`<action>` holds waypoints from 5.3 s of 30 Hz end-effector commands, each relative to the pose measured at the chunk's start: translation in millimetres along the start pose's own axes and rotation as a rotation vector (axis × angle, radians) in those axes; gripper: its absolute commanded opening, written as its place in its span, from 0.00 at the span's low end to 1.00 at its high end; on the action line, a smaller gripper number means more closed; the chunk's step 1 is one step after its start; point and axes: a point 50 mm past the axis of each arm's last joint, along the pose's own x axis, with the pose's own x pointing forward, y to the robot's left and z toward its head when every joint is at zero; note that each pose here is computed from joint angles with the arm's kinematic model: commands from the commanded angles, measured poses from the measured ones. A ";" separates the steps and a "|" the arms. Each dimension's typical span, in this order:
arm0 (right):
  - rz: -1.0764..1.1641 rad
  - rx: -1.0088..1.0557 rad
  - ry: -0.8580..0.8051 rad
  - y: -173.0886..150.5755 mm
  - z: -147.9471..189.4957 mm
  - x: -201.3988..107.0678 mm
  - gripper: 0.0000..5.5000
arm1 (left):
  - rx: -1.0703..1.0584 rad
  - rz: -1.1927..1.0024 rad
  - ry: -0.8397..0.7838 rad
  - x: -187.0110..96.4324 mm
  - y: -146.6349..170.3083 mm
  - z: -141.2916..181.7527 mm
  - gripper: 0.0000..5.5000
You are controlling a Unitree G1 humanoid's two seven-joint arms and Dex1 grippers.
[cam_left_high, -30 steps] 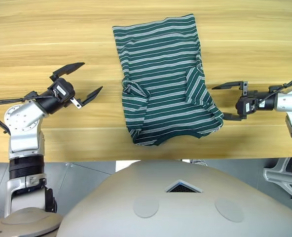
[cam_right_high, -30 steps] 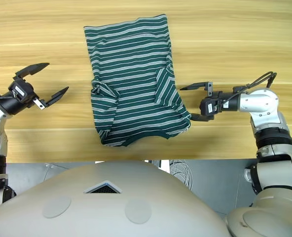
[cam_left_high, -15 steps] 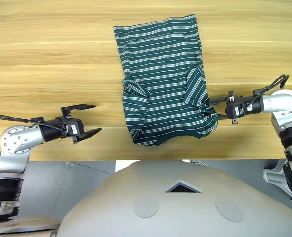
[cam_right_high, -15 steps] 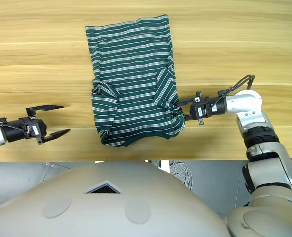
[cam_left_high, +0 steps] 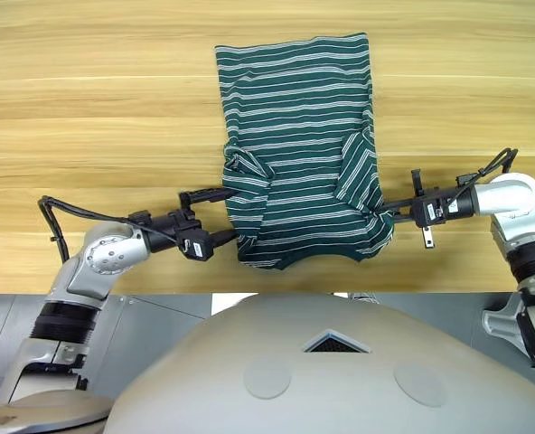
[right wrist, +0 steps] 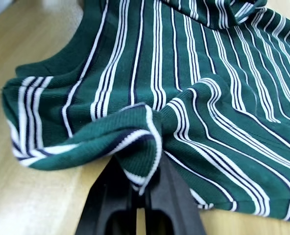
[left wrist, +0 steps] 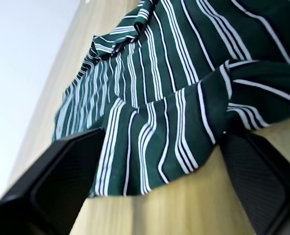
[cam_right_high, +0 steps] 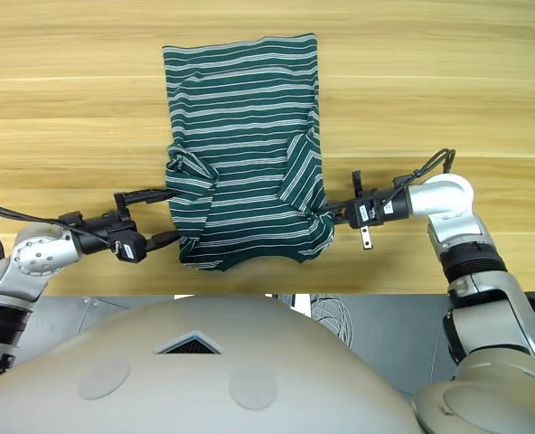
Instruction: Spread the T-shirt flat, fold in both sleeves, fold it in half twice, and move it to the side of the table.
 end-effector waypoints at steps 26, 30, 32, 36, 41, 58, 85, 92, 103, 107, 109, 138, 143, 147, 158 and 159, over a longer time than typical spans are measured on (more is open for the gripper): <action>0.027 0.023 -0.063 1.3 5.5 10.2 0.00 | -0.039 -0.285 -0.023 8.1 -39.4 -21.5 0.04; 0.029 0.020 -0.069 1.1 6.0 10.2 0.00 | -0.039 -0.293 -0.036 5.9 -37.9 -21.9 0.00; 0.032 0.023 -0.076 0.6 6.7 8.8 0.00 | -0.066 -0.267 -0.055 1.3 -33.8 -19.9 0.00; 0.043 0.033 -0.114 2.4 15.0 -7.8 0.00 | -0.184 -0.174 -0.095 -24.0 -17.7 -8.2 0.00; 0.047 0.043 -0.199 5.4 35.6 -25.7 0.00 | -0.299 -0.063 -0.148 -52.3 2.9 15.1 0.00; -0.006 0.061 -0.185 -128.5 74.4 -47.0 0.00 | -0.656 0.040 -0.553 -11.7 131.1 -10.7 0.00; -0.489 0.716 -0.162 -136.1 -10.7 -2.6 0.22 | -1.554 0.567 -0.289 45.1 81.3 -126.0 0.04; -0.543 0.710 -0.125 -136.9 -14.0 3.3 0.44 | -1.550 0.516 -0.273 52.0 75.7 -123.4 0.24; -0.642 0.325 0.067 -139.3 -7.4 -20.8 0.59 | -1.475 0.739 -0.317 26.8 83.7 -131.5 0.57; -0.642 0.149 0.176 -143.6 -1.2 -16.1 0.59 | -1.407 0.786 -0.286 22.5 86.6 -132.2 0.69; -0.615 0.027 0.244 -149.1 5.9 -8.8 0.59 | -1.366 0.783 -0.251 26.9 85.4 -130.8 0.73; -0.473 -0.263 0.298 -178.3 48.5 44.7 0.59 | -0.948 0.846 -0.329 16.4 90.7 -66.5 0.73; -0.521 -0.211 0.311 -184.5 46.3 36.5 0.52 | -0.966 0.843 -0.349 19.6 87.2 -63.3 0.73; -0.583 -0.096 0.378 -188.1 34.1 24.6 0.37 | -0.973 0.843 -0.371 20.2 84.2 -59.0 0.73; -1.046 0.069 0.427 -209.2 28.0 -10.8 0.02 | -0.974 0.850 -0.397 24.1 82.0 -53.5 0.73; -1.041 0.059 0.395 -209.2 30.1 -8.4 0.01 | -0.973 0.845 -0.399 25.5 81.6 -52.4 0.73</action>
